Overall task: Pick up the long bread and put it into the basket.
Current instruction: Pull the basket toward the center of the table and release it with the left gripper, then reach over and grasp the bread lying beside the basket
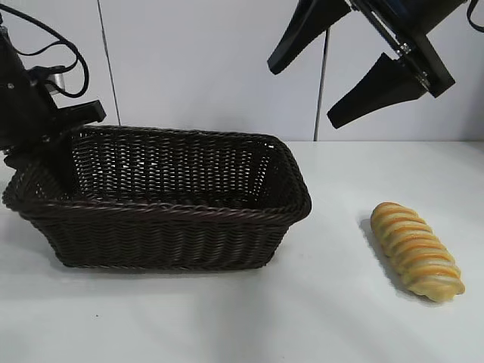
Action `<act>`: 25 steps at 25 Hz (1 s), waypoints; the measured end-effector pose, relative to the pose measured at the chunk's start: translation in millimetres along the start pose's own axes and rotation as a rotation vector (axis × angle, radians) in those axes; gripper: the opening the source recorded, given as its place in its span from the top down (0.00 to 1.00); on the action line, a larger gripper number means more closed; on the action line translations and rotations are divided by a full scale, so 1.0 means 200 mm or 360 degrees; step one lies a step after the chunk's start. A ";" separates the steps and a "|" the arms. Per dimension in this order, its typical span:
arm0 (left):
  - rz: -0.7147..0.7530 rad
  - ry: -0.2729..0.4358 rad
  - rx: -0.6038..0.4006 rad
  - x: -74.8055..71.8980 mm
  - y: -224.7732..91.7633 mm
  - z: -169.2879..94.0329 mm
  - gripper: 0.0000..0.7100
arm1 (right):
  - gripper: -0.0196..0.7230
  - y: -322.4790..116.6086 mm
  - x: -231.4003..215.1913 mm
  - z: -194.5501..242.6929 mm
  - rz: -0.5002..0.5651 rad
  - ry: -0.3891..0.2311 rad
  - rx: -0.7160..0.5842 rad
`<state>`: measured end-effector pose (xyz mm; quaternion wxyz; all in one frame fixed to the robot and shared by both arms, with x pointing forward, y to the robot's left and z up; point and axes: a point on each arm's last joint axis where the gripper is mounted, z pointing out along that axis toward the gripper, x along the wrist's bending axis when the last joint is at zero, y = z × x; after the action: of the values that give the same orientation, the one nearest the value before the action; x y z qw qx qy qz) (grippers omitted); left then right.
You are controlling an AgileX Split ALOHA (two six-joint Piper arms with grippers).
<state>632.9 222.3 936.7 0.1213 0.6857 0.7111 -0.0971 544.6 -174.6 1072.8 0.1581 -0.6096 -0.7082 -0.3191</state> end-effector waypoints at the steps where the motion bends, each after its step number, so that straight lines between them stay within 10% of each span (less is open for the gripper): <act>1: -0.0004 0.0000 0.0000 0.00 0.00 0.00 0.86 | 0.25 0.00 0.00 0.00 0.0000 0.0000 0.0000; 5: -0.0015 0.0003 0.0010 0.01 0.00 0.00 0.76 | 0.25 0.00 0.00 0.00 0.0000 0.0000 0.0000; 11: -0.0065 0.0003 0.0082 0.05 -0.01 -0.02 0.11 | 0.25 0.00 0.00 0.00 0.0000 0.0000 0.0000; 17: -0.0078 0.0001 0.0033 0.04 -0.03 -0.16 0.03 | 0.25 0.00 0.00 0.00 0.0000 0.0000 -0.0001; 25: -0.0040 0.0227 -0.0428 -0.04 -0.18 -0.82 0.03 | 0.25 0.00 0.00 0.00 0.0000 0.0000 -0.0001</act>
<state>590.1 263.9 1093.7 0.1600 0.6594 0.7331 0.0465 544.6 -174.6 1072.8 0.1578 -0.6097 -0.7081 -0.3193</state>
